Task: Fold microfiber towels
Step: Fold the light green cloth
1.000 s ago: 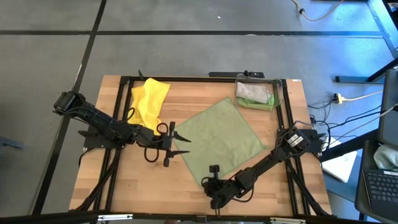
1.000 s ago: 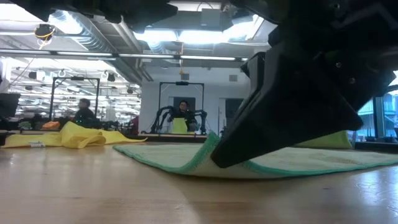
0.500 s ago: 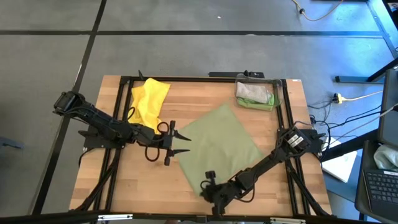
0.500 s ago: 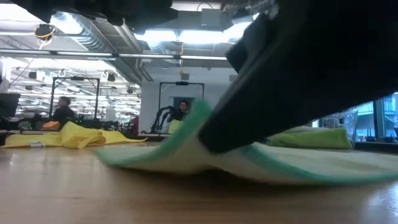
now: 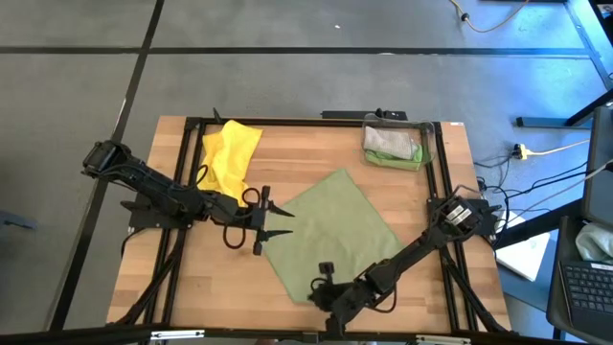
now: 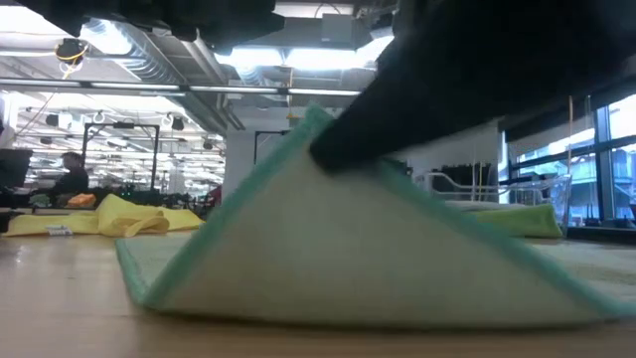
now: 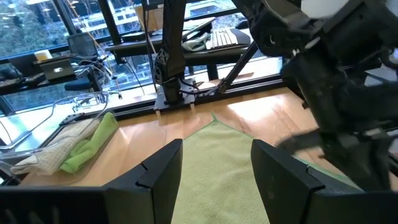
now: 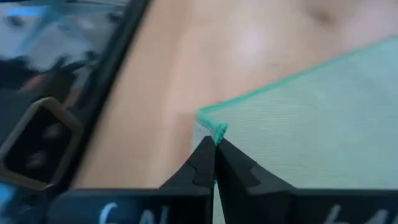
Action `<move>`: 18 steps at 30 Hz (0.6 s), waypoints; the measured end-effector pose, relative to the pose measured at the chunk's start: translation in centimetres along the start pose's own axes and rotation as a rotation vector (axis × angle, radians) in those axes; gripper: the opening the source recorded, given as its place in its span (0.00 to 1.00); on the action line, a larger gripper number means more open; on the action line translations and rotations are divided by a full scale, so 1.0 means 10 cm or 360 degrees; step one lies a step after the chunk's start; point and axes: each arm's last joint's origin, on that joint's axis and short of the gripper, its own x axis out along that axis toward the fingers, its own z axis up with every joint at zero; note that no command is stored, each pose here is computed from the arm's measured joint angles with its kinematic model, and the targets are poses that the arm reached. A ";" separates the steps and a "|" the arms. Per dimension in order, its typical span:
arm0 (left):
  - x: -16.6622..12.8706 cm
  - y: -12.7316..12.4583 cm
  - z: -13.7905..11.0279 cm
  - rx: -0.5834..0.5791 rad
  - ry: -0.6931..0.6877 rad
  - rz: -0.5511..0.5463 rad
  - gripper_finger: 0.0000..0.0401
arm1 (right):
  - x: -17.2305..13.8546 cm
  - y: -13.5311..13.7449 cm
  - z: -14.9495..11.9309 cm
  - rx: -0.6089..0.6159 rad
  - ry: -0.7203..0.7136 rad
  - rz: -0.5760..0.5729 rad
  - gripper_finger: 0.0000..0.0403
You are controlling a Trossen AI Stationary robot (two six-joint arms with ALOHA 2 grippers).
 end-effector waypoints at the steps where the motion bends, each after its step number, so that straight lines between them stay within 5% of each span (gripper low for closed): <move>1: 0.00 0.00 0.00 0.0000 0.0000 0.0000 0.46 | -0.05 -0.01 0.02 0.0016 -0.0006 -0.0062 0.03; 10: 0.00 0.00 0.00 0.0017 0.0000 0.0001 0.46 | -0.60 0.00 -0.03 0.0134 0.0066 -0.0592 0.02; 18: 0.00 0.00 0.00 0.0016 0.0000 0.0001 0.46 | -0.79 0.06 -0.22 0.0234 0.0206 -0.0686 0.03</move>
